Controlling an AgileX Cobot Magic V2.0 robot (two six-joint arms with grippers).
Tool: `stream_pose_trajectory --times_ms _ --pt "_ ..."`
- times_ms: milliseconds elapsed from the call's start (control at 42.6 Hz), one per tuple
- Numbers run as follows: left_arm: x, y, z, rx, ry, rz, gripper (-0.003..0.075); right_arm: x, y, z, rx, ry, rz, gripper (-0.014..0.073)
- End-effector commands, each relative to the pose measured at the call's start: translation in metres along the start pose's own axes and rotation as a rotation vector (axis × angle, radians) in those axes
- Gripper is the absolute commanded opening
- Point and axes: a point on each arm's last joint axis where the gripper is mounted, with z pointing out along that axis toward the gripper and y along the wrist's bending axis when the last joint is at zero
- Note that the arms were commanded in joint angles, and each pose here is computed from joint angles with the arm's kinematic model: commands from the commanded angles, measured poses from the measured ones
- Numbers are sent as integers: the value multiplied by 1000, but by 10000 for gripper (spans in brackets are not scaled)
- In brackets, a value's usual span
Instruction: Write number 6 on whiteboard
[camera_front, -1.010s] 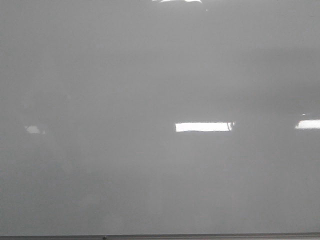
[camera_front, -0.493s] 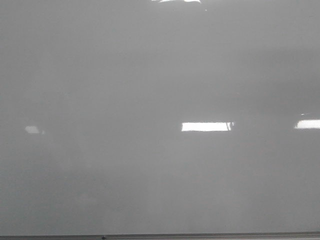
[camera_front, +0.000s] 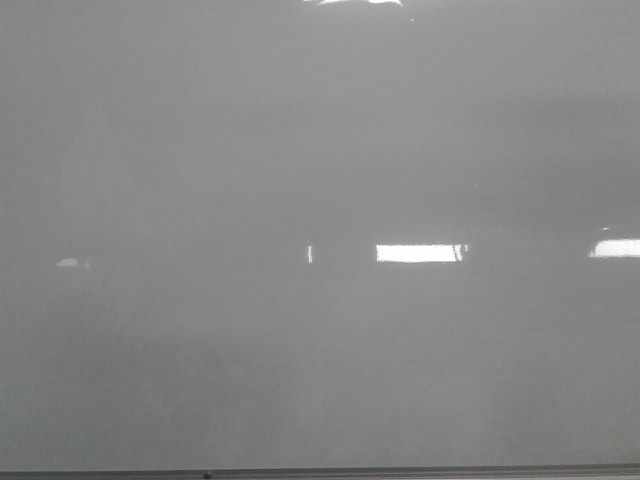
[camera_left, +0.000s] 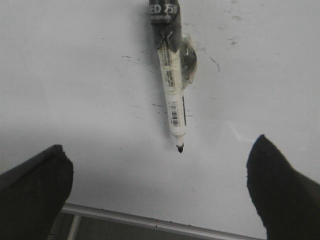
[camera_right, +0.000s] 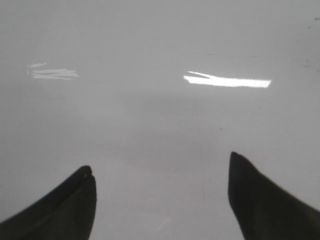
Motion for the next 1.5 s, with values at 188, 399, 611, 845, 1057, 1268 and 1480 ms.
stream_pose_trajectory --times_ms 188,399,611,845,1057,1268,1480 --pt "-22 -3 44 17 -113 -36 671 -18 0 -2 3 -101 2 570" --pt "-21 -4 65 18 -148 -36 668 -18 0 -2 3 -101 2 570" --pt "-16 -4 77 19 -125 -35 554 -18 0 -2 3 -102 2 571" --pt "-14 -4 80 19 -112 -35 314 -18 0 -2 4 -103 2 571" --pt "-14 -4 80 19 -113 -29 81 -18 0 -2 4 -103 2 571" --pt "-16 -4 71 18 -82 -29 11 -18 0 -2 3 -99 2 571" --pt "-45 -24 39 73 71 63 10 -17 1 -1 2 -72 -28 571"
